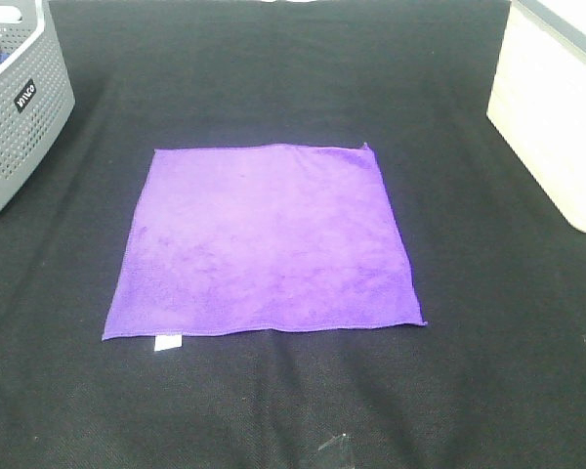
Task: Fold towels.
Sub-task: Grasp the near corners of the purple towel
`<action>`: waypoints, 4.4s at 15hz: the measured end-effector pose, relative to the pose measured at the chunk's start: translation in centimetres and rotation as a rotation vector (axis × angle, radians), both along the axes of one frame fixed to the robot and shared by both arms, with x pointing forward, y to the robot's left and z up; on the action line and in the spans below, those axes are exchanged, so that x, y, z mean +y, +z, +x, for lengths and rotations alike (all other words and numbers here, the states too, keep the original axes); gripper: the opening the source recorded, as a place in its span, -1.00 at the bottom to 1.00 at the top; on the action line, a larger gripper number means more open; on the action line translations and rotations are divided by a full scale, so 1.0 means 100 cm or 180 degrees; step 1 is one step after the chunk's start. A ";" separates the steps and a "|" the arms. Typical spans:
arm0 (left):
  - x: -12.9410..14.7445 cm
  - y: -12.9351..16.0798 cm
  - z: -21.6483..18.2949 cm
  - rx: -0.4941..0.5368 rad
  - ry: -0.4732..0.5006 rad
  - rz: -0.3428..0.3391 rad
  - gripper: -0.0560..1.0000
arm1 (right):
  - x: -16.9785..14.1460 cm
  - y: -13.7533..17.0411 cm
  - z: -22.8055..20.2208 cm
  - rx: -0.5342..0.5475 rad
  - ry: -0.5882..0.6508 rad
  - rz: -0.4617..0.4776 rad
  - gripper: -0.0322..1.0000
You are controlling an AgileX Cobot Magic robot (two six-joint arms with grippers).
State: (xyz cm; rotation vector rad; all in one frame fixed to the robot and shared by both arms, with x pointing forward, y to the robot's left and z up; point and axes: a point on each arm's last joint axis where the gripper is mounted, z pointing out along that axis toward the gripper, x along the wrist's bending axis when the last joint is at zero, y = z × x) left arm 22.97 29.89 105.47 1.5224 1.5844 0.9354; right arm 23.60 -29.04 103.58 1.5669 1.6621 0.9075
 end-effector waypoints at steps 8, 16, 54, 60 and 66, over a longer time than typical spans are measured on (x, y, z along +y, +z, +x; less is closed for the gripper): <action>0.000 0.000 0.000 0.0000 0.0000 0.0000 0.98 | 0.000 0.000 0.000 0.0000 0.0000 0.0000 0.80; 0.000 0.000 0.000 0.0000 0.0000 0.0000 0.98 | 0.000 0.000 0.000 0.0000 0.0000 0.0000 0.80; -0.017 -0.019 0.237 0.2527 -0.0905 -0.0653 0.98 | 0.026 -0.016 0.238 0.2382 0.1093 0.1222 0.80; -0.021 -0.041 0.262 0.2559 -0.0893 -0.0889 0.98 | 0.028 -0.031 0.251 0.2452 0.1020 0.1433 0.80; -0.018 -0.074 0.294 0.2758 -0.0809 -0.0904 0.95 | 0.024 -0.072 0.295 0.2623 0.0853 0.1476 0.80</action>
